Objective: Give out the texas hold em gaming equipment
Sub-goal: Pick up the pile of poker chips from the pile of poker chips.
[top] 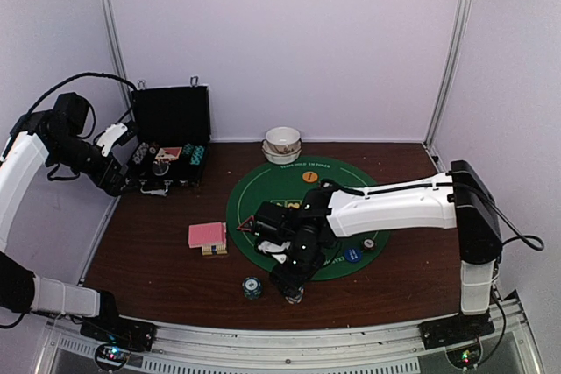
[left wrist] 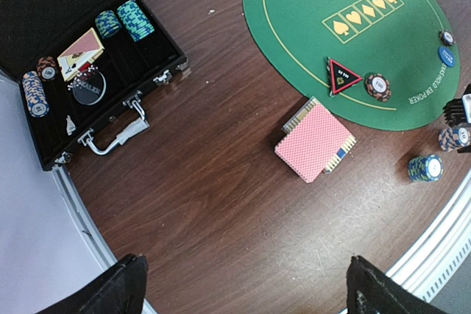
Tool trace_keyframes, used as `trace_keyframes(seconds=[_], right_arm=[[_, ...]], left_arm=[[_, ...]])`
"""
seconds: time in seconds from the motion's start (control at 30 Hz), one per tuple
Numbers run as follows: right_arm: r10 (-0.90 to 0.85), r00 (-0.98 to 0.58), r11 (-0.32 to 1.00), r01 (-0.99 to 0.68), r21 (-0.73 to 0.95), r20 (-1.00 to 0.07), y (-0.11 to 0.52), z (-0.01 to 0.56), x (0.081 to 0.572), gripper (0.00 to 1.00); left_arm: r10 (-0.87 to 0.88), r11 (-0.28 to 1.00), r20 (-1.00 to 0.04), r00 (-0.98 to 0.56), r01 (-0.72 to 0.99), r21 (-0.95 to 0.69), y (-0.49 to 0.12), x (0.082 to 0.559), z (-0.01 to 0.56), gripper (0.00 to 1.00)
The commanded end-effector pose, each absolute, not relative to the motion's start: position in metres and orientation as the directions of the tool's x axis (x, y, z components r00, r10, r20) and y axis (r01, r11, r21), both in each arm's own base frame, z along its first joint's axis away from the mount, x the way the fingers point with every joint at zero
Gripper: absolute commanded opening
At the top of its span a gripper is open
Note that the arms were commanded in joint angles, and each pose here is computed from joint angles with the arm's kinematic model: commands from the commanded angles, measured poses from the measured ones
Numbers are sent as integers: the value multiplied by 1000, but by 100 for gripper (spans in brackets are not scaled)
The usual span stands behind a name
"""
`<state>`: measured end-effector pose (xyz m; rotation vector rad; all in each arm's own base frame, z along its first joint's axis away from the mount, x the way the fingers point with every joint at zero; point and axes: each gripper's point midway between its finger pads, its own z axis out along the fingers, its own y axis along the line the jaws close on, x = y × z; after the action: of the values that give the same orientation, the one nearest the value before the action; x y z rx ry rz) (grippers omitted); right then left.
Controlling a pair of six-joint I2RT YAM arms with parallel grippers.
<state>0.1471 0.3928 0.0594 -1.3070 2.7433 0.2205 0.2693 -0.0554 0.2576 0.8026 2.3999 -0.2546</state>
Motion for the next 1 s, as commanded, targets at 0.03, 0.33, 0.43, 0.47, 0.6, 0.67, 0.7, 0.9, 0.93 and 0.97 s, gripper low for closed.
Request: trace_keyframes(seconds=[0.03, 0.33, 0.43, 0.47, 0.6, 0.67, 0.7, 0.9, 0.93, 0.97], right_arm=[[-774, -619, 612, -785, 97, -131, 395, 52, 142, 68], [-774, -620, 612, -784, 104, -126, 395, 50, 141, 57], [-772, -622, 613, -783, 105, -128, 395, 51, 141, 49], [-773, -622, 613, -783, 106, -128, 396, 51, 141, 45], [-772, -622, 613, -783, 106, -128, 395, 51, 140, 36], [-772, -623, 614, -782, 103, -128, 395, 52, 141, 34], [-772, -622, 614, -783, 101, -129, 394, 53, 141, 34], [-772, -617, 610, -787, 94, -153, 396, 73, 144, 31], [-772, -615, 609, -788, 90, -161, 397, 77, 145, 30], [-772, -613, 608, -789, 84, -169, 397, 83, 147, 29]], left_arm=[[489, 801, -620, -614, 597, 40, -53, 274, 269, 98], [490, 801, -617, -615, 597, 42, -53, 274, 268, 97], [491, 802, -617, -615, 595, 45, -52, 274, 268, 98], [491, 803, -616, -616, 595, 45, -52, 274, 268, 97], [491, 802, -618, -614, 596, 46, -53, 274, 269, 98], [491, 802, -617, -614, 595, 46, -52, 274, 268, 98], [491, 803, -617, -615, 594, 46, -52, 274, 268, 98], [492, 801, -617, -614, 597, 45, -53, 273, 269, 97], [493, 802, -617, -614, 596, 47, -52, 273, 269, 98], [494, 800, -617, -613, 598, 46, -53, 273, 269, 98]])
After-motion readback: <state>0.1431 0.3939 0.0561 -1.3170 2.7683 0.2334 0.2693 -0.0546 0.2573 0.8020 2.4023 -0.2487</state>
